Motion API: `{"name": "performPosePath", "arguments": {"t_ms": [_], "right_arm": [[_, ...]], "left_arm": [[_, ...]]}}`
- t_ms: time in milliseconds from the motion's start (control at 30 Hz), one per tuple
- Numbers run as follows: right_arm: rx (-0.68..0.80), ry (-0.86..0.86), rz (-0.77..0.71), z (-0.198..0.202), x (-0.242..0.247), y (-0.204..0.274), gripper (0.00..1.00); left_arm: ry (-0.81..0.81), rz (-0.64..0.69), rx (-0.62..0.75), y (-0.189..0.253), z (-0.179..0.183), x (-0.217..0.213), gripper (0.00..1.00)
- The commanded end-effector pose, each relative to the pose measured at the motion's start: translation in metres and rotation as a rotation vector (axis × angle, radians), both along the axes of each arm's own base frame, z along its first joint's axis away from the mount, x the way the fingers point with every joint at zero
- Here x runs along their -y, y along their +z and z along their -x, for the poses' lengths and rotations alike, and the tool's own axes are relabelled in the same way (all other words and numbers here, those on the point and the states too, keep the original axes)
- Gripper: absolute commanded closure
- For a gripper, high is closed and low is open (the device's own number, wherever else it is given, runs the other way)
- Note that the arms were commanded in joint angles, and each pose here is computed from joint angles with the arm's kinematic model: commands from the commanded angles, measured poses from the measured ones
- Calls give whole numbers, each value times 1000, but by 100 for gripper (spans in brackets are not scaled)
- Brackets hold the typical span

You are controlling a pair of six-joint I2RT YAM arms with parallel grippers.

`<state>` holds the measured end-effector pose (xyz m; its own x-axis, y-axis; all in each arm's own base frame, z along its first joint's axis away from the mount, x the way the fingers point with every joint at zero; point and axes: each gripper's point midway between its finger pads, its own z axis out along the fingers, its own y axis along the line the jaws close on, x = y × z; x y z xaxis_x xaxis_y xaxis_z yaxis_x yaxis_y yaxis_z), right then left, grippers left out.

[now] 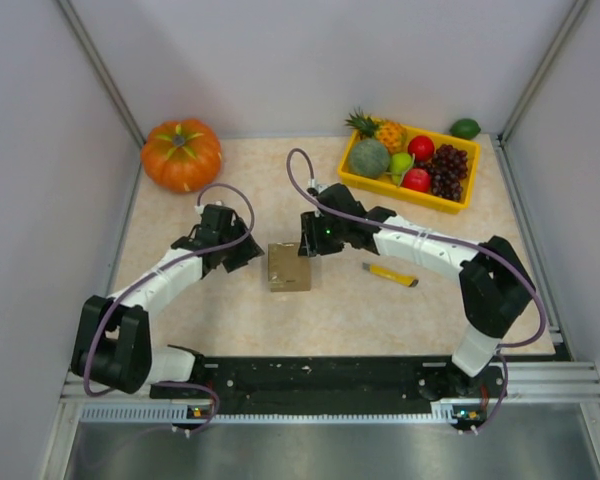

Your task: Unpack the express box

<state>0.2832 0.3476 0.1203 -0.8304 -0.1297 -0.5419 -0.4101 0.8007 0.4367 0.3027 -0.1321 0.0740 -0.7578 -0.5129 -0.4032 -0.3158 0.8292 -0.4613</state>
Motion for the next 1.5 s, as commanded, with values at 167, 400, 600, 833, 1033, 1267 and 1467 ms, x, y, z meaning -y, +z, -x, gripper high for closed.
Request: {"name": "performPosePath", "arguments": {"t_ms": [167,400,600,833,1033,1267,1467], "right_arm": [[110,6,95,-9,9,-5,33],[102,50,97,-7,-2,-22,18],[77,82,23,-5,-20,-24,15],[42,84,12,-4,-27,-35,15],[28,74,19,-5,-29,-43,14],[5,29,151,-7,-7,-69,18],[-9,6,239,-5,10,-81,24]], "left_arm": [[-135,106,125,24,0,19,40],[-227,168,124,13,4,34,46],[-291,161,152,15,2,37,56],[-287,115,116,1,4,30,64],[-313,123,114,-3,8,33,72],[-301,80,120,-1,5,24,72],[-281,75,143,8,0,19,68]]}}
